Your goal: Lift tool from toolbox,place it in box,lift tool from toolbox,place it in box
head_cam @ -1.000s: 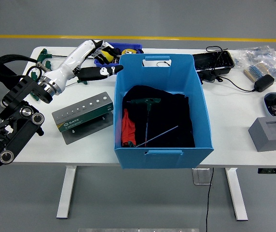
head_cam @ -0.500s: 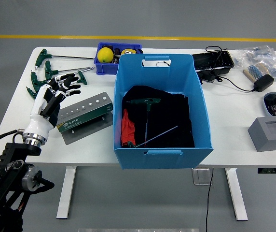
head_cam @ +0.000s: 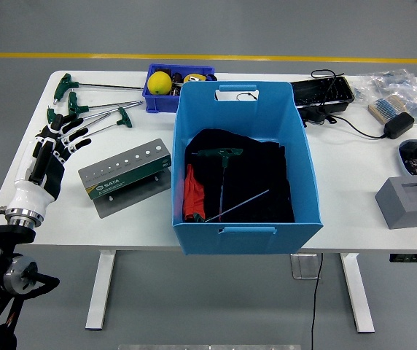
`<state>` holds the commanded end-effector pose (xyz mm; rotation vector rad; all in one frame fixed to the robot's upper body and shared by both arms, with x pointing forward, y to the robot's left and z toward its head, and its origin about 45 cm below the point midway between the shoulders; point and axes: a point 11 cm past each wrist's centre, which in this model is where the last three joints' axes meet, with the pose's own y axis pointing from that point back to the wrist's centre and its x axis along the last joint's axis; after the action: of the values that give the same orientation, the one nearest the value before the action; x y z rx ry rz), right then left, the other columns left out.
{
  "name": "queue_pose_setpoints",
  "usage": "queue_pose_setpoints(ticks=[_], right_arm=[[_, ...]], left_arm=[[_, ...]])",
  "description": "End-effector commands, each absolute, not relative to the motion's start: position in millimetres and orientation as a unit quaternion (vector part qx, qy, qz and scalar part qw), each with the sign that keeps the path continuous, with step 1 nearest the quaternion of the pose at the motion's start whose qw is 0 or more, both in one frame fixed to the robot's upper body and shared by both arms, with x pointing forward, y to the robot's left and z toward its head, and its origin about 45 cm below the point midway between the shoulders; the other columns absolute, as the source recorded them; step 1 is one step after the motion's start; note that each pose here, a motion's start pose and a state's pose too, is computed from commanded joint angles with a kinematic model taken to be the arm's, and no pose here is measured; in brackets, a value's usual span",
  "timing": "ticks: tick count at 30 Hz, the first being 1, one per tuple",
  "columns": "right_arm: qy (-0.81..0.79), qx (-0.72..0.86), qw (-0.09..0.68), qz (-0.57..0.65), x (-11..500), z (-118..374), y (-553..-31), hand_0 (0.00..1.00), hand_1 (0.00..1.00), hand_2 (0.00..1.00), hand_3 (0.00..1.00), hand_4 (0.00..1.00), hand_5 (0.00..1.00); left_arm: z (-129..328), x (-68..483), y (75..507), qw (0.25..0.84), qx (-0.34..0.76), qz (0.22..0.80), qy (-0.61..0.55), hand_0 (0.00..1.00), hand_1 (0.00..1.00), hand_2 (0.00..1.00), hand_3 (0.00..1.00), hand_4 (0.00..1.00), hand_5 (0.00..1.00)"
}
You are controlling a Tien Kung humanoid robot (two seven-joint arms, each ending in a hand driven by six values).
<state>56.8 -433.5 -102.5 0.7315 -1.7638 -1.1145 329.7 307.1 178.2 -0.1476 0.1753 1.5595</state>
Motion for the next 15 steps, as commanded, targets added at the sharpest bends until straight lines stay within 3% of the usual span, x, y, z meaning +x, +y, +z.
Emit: queue_pose_setpoints(ticks=[15], right_arm=[[-0.713,0.298,0.448,-0.45,60.2,-101.9,-434.0,0.629,0.605,0.674,0.548,0.759,0.664]], left_arm=[[176.5,330.7,302.9,0.721,-0.03,0.689,0.068,0.662,0.723,0.796,0.736,0.912,0.732]])
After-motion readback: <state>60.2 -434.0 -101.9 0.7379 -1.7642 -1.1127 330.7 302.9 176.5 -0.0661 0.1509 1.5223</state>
